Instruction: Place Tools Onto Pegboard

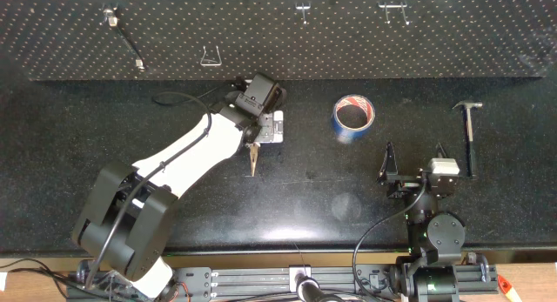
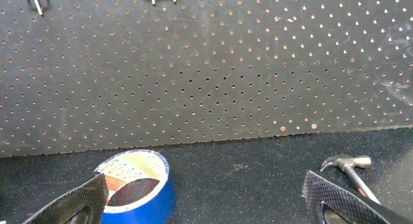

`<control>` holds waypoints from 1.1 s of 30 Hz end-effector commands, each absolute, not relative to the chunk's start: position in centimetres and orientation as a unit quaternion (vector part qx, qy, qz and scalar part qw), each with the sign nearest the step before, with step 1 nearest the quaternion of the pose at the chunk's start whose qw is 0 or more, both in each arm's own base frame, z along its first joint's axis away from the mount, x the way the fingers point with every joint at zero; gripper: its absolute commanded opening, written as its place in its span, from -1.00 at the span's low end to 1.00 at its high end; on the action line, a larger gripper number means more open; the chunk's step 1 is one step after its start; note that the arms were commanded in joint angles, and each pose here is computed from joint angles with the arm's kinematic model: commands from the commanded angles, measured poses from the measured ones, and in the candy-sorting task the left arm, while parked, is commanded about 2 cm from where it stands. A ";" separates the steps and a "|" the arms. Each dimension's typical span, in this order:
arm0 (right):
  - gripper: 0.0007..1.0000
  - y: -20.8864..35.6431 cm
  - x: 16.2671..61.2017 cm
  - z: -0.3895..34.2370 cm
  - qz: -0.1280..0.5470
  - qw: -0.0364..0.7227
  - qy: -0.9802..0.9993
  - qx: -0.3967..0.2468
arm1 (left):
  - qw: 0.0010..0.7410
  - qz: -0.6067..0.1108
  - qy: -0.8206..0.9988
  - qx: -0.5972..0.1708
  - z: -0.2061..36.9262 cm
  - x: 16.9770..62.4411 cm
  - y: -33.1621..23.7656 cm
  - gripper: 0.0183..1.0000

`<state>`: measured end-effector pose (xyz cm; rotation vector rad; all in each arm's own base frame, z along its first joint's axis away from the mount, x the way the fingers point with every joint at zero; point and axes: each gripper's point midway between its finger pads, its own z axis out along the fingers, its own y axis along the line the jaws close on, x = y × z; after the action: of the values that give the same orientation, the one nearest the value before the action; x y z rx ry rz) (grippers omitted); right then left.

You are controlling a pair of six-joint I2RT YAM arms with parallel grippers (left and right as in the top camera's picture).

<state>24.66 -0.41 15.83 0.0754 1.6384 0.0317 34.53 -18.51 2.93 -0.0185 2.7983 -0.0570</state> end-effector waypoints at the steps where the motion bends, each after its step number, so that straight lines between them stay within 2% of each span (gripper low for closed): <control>1: 0.96 -0.5 24.6 15.8 0.008 0.683 0.729 0.034 | 0.192 -0.017 0.981 -0.004 3.3 35.8 -18.7 0.99; 33: 0.96 -0.5 24.6 15.8 0.008 0.683 0.729 0.034 | 0.177 -0.037 0.983 -0.008 2.3 35.9 -19.1 0.99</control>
<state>24.66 -0.41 15.84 0.0754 1.6380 0.0318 35.57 -18.53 2.50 -0.0437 2.7797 -0.0880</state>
